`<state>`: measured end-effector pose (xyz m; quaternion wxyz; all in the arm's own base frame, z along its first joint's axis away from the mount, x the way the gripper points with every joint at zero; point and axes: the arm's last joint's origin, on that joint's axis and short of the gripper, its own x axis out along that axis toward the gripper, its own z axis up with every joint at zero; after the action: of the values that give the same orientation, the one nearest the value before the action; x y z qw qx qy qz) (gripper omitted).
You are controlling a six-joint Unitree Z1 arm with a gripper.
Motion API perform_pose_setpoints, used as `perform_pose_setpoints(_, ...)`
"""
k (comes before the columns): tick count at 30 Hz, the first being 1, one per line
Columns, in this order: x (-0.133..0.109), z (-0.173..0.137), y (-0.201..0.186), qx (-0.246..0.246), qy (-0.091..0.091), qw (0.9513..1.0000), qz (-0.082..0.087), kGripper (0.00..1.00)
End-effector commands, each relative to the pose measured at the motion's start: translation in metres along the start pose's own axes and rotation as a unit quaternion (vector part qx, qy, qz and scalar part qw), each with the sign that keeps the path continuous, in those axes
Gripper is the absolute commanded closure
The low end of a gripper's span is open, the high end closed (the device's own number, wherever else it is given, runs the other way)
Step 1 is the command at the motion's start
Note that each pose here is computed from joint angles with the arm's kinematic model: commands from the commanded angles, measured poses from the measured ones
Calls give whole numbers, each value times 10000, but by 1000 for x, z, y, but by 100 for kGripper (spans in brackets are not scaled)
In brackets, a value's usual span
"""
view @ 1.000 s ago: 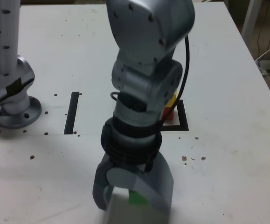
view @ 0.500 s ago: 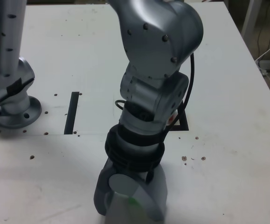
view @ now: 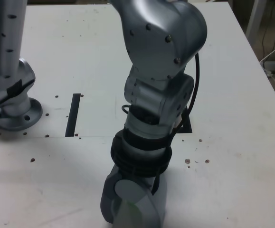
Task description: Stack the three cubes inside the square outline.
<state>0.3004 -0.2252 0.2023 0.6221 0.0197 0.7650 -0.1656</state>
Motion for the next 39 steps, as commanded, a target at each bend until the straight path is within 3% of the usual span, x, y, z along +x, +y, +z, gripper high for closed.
perform_pose_setpoints(1, 0, 0, 1, -3, 4, 10000, 2, 72)
perform_pose_setpoints(9, -4, -6, 2, -63, 31, 9999, 76, 72)
perform_pose_setpoints(18, -44, -39, 10, -485, -37, 9963, 709, 72)
perform_pose_setpoints(27, -96, -52, 32, -696, -226, 9908, 1136, 72)
perform_pose_setpoints(39, -148, -47, 96, -655, -508, 9895, 1183, 72)
